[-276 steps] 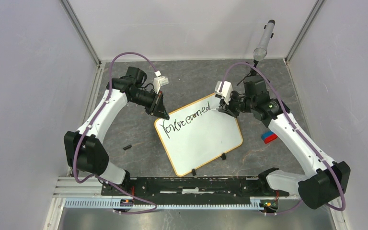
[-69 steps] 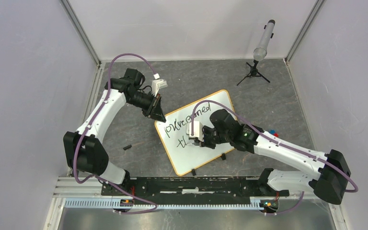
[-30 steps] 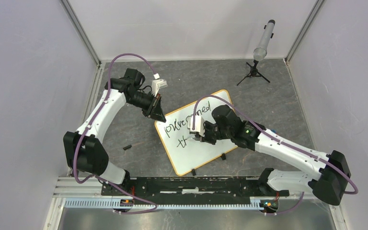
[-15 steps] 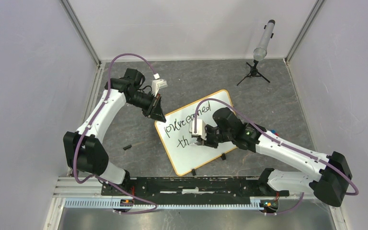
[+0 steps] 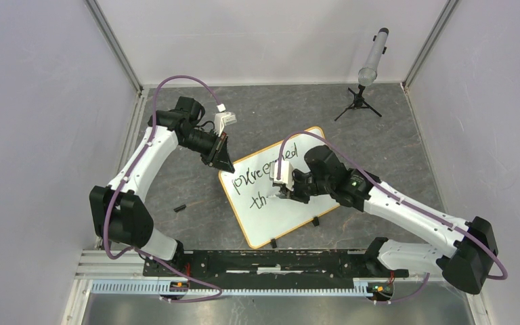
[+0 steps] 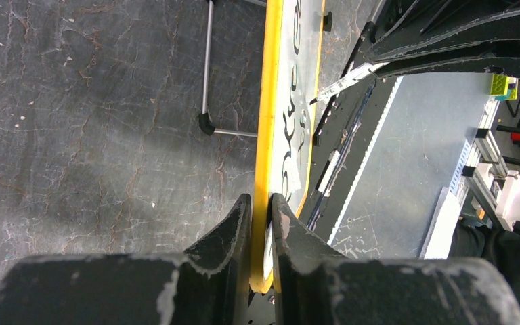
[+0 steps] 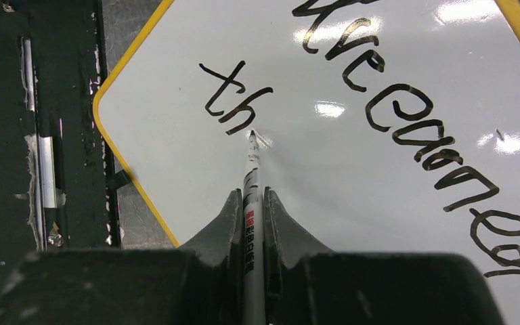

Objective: Write a sentence on the whiteboard

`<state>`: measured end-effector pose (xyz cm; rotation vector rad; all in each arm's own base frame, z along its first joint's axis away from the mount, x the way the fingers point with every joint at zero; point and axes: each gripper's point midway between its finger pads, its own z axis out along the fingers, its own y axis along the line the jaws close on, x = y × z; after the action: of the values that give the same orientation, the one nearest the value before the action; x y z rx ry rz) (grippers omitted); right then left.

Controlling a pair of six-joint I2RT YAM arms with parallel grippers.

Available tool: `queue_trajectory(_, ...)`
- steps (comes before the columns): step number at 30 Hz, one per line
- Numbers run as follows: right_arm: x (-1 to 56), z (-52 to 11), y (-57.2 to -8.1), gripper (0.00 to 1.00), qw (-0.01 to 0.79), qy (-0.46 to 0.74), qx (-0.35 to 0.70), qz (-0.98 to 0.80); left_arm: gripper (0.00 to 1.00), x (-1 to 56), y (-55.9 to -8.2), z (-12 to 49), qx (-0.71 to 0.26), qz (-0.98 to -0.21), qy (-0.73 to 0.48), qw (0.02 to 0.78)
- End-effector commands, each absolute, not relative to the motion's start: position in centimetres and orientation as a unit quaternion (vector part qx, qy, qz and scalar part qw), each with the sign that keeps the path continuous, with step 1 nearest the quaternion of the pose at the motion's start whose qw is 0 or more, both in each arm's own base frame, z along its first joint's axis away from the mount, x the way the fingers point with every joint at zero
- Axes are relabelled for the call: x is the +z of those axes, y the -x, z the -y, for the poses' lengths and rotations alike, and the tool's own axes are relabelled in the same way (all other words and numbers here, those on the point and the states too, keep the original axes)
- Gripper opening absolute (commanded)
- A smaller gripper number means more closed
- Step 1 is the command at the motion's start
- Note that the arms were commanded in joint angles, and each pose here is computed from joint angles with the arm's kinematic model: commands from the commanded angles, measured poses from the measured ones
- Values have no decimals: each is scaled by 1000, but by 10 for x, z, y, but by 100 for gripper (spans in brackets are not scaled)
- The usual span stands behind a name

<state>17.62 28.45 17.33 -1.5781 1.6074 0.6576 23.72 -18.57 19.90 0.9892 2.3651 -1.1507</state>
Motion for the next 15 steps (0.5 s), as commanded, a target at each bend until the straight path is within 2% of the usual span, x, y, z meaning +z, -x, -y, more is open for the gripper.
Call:
queue_trajectory(1, 193, -292, -186, 0, 416, 611, 258, -622, 2, 201, -241, 185, -395, -826, -358, 184)
queue_trajectory(15, 186, -282, -204, 0, 421, 600, 234, -639, 2, 200, -242, 185, -393, -827, -358, 182)
